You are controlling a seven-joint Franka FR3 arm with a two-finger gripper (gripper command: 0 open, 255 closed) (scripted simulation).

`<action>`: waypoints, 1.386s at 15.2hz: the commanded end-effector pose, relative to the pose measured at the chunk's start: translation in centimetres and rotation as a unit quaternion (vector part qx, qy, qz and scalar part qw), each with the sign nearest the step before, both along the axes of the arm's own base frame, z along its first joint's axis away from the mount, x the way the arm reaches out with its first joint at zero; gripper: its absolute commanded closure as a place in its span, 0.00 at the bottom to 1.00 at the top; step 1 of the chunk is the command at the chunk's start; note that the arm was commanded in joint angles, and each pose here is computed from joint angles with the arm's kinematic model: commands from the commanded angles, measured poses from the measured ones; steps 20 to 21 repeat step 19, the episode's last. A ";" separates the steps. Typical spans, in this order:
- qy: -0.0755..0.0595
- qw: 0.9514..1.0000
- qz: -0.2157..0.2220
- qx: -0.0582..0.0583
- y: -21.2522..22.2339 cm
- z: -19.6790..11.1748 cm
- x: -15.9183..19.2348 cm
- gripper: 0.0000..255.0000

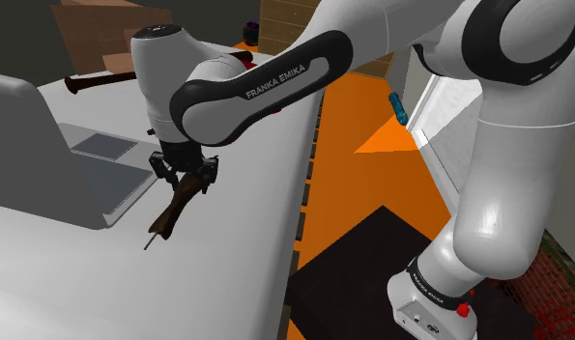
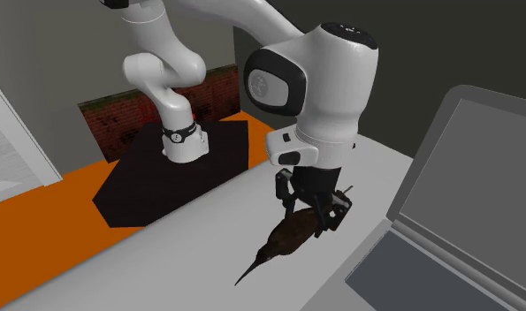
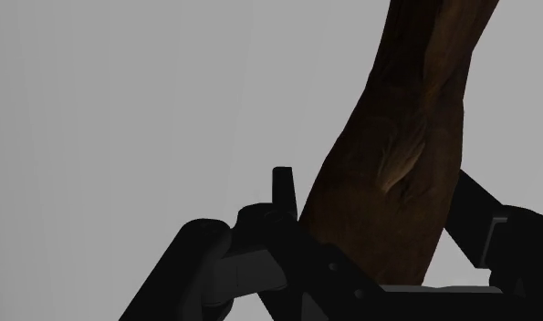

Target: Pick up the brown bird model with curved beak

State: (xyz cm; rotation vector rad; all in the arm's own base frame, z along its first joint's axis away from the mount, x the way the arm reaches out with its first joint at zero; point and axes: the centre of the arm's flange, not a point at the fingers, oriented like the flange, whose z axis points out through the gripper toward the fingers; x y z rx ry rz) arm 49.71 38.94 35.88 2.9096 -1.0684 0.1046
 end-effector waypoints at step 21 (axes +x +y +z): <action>0.001 1.000 0.000 0.000 0.0 7.9 0.0 1.00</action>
